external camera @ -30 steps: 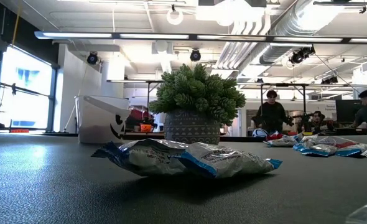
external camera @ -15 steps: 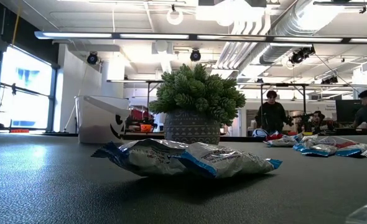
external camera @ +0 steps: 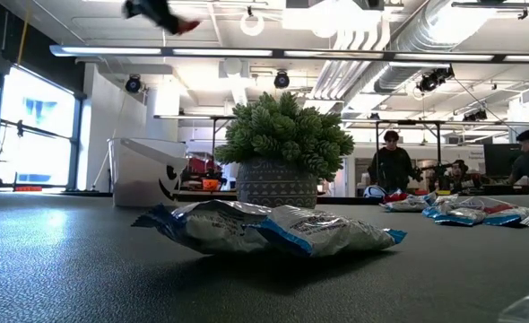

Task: Organize candy in baskets
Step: Put the red candy into the white bucket, then put the green gummy into the purple bucket

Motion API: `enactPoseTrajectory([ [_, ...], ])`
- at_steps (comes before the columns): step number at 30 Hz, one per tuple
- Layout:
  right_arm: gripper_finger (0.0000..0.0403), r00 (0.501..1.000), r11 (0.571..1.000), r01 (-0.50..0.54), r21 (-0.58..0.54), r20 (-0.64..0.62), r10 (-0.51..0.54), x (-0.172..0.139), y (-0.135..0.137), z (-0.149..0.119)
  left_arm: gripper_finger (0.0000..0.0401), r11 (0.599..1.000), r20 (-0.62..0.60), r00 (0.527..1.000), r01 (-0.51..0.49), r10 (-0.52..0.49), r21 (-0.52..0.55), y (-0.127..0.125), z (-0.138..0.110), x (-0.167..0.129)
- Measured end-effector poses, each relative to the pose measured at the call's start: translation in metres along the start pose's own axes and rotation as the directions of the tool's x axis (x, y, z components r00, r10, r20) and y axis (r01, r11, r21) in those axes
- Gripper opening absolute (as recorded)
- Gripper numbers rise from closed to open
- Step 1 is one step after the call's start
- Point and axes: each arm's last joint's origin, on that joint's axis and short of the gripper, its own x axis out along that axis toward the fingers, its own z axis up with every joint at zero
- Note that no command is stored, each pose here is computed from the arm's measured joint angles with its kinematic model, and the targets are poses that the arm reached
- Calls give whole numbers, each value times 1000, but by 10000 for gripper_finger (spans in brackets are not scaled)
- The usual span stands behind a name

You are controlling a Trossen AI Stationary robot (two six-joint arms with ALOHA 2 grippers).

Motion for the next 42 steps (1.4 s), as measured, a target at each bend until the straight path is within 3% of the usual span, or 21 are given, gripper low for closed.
enactPoseTrajectory([
  [3, 177, 999, 999, 43, 27, -23, -43, 0, -3, -3, 7, 999, -160, 987, -29, 24, -27, 2, -15, 0],
  [7, 177, 996, 998, 63, 28, -62, -61, 0, -5, -7, 26, 999, -251, 967, -40, 42, 14, 1, -26, 12],
  [14, 177, 994, 997, 73, 32, -87, -70, -1, -5, -9, 81, 986, -303, 945, -82, 124, 147, 11, -29, 44],
  [19, 177, 990, 994, 88, 58, -114, -81, -1, -6, -12, 118, 983, -336, 930, -101, 148, 153, 21, -27, 57],
  [24, 177, 964, 981, 158, 112, -231, -129, -3, -11, -23, 135, 994, -293, 954, -27, 56, 103, 21, -21, 61],
  [28, 177, 882, 931, 347, 116, -379, -281, -11, -21, -40, 134, 990, -207, 970, 139, -129, 37, 15, -13, 62],
  [33, 177, 700, 807, 584, 86, -556, -447, -22, -34, -65, 132, 971, -90, 967, 239, -238, -1, 6, -1, 63],
  [36, 177, 608, 774, 631, 61, -658, -444, -25, -38, -81, 131, 969, -71, 966, 247, -247, -16, 3, 0, 62],
  [42, 177, 499, 781, 623, 38, -788, -360, -23, -46, -116, 131, 967, -33, 967, 254, -254, -27, 1, 2, 56],
])
